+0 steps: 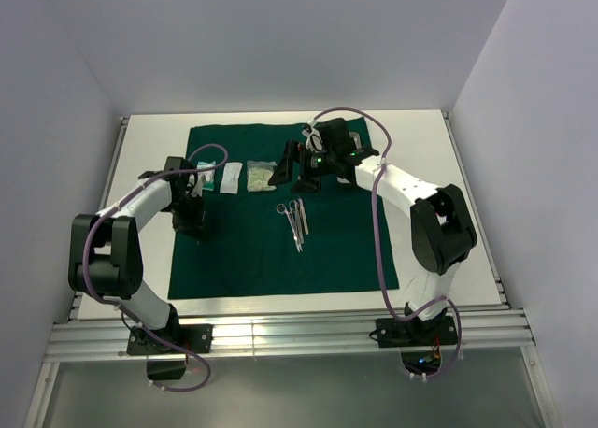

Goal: Open and lay out the surgical kit

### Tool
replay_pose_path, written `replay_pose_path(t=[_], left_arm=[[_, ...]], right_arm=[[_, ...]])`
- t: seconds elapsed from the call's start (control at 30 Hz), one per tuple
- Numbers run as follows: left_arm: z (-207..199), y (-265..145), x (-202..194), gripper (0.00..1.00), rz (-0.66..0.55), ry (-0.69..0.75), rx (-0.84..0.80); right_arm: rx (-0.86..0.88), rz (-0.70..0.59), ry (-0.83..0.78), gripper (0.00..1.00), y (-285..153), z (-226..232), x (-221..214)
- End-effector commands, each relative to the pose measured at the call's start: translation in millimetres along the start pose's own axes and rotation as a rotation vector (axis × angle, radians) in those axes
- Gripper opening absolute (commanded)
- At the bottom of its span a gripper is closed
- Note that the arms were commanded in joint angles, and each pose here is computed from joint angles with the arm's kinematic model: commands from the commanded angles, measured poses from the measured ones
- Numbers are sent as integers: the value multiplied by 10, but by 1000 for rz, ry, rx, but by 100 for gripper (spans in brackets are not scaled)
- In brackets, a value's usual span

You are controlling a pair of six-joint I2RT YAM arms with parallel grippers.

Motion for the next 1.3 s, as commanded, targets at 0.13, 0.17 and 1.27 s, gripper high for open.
replay_pose_path(t=[0.13,0.17,1.27], left_arm=[[106,11,73,0,25,-57,91],[103,3,86,0,26,-55,90],[166,52,90,17,147,-36,145]], right_arm=[[6,-37,-51,99,-37,83,140],[3,-39,-56,99,-46,85,144],[-9,-30,-54,99,-41,30,122]])
Point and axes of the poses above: each gripper's point midway between its finger pads, its own y axis out along the fingers, its own z axis along the line the jaws close on, x = y × z, the point moved 1 cm from there along -y, back along the fingers, and after that the axes turned 11 degrees about -y, right-handed, at the moved point
